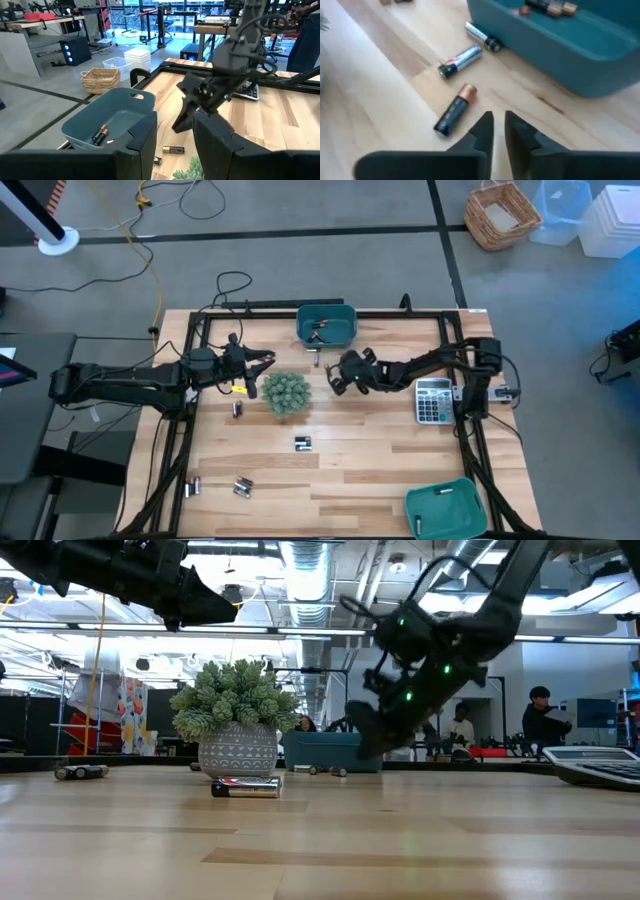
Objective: Sort batteries
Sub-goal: Put the black battery into the blue bin
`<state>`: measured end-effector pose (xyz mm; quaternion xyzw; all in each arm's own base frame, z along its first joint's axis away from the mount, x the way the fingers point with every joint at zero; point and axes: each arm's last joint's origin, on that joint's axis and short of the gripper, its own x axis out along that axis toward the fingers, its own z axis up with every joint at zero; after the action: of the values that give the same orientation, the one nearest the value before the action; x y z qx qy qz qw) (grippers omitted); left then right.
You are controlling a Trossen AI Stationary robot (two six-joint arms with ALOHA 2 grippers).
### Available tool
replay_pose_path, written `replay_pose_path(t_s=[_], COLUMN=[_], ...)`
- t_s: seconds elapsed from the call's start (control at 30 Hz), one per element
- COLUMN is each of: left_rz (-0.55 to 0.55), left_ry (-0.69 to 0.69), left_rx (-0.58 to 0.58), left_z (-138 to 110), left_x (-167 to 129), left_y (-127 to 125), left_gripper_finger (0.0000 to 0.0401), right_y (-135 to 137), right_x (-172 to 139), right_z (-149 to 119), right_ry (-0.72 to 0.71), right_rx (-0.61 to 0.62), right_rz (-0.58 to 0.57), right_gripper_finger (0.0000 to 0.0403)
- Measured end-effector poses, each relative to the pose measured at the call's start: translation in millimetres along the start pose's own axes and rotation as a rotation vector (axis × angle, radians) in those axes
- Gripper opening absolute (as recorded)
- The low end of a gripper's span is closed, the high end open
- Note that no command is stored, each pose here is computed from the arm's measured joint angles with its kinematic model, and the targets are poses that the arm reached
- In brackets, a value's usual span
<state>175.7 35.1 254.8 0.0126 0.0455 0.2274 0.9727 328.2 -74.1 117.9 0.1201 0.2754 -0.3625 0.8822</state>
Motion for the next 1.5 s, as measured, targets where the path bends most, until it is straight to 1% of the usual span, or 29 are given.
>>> replay_pose_path(t_s=[0.1,0.23,0.43,0.6,0.77,0.87,1.07,1.27,1.5], left_rz=[0.0,-0.001,0.0,0.0,0.0,0.0,0.0,0.0,0.0], left_ry=[0.002,0.007,0.008,0.002,0.001,0.003,0.002,0.001,0.001], left_rx=[-0.002,-0.001,0.001,-0.001,-0.003,-0.002,-0.005,-0.007,-0.007], left_z=[-0.2,-0.7,-0.8,-0.2,-0.1,-0.3,-0.2,-0.1,-0.1], left_x=[0.0,0.0,0.0,0.0,0.0,0.0,0.0,0.0,0.0], left_y=[0.0,-0.1,0.0,0.0,0.0,0.0,0.0,0.0,0.0], left_gripper_finger=[0.0118,0.0118,0.0118,0.0118,0.0118,0.0118,0.0118,0.0118,0.0118], right_y=[1.8,7.9,11.7,12.6,12.2,17.2,25.4,27.3,36.3], right_x=[-11.3,-21.1,-14.7,-9.1,-6.4,-7.7,-10.6,-7.9,6.1], right_z=[5.4,14.1,9.6,3.0,3.9,9.0,13.1,6.7,-6.0], right_ry=[0.003,-0.048,-0.054,-0.043,-0.059,-0.088,-0.099,-0.075,-0.045], right_rx=[-0.026,-0.013,-0.007,-0.019,0.0,0.016,0.013,-0.003,-0.013], right_rz=[0.002,0.039,0.06,0.06,0.066,0.093,0.121,0.116,0.106], right_gripper_finger=[0.0101,0.0139,0.0182,0.0204,0.021,0.021,0.021,0.0209,0.0209])
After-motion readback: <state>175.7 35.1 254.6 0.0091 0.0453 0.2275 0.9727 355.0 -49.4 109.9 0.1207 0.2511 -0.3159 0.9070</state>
